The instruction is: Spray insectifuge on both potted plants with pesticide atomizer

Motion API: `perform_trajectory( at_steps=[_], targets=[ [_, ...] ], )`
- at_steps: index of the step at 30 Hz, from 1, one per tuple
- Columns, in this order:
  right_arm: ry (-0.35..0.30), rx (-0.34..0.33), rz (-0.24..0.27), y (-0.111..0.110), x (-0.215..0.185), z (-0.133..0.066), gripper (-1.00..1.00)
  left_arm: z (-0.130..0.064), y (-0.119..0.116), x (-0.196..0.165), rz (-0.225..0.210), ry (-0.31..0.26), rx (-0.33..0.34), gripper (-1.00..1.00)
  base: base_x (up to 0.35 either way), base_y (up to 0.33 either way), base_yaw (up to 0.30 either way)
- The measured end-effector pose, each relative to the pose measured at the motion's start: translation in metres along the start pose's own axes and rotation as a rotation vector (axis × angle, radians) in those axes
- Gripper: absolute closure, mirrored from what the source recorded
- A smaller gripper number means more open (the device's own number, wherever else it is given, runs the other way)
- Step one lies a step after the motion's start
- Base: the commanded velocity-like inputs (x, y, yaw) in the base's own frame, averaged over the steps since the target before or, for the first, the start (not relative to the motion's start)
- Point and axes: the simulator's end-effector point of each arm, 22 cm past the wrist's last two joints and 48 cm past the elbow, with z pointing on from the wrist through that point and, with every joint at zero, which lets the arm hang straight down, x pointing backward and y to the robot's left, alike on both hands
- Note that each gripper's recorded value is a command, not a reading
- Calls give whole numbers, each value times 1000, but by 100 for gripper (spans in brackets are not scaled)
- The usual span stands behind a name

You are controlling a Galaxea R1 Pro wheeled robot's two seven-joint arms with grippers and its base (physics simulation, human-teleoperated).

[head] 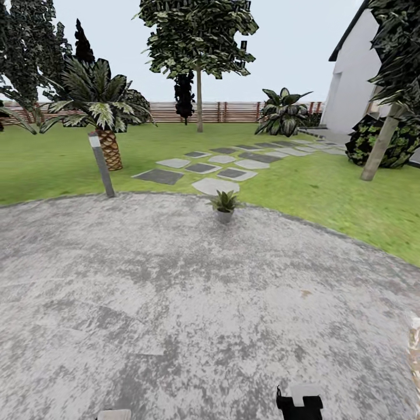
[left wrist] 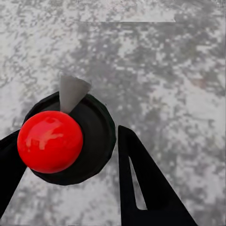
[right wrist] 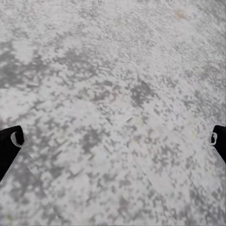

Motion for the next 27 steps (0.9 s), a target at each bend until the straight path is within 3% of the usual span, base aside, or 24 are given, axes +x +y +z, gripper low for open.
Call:
perform_trajectory(
  at_steps=[27],
  targets=[
    [-1,1,-3,-1,0,0,-100,0,0,1,0,1,0,100,336,0,1]
  ],
)
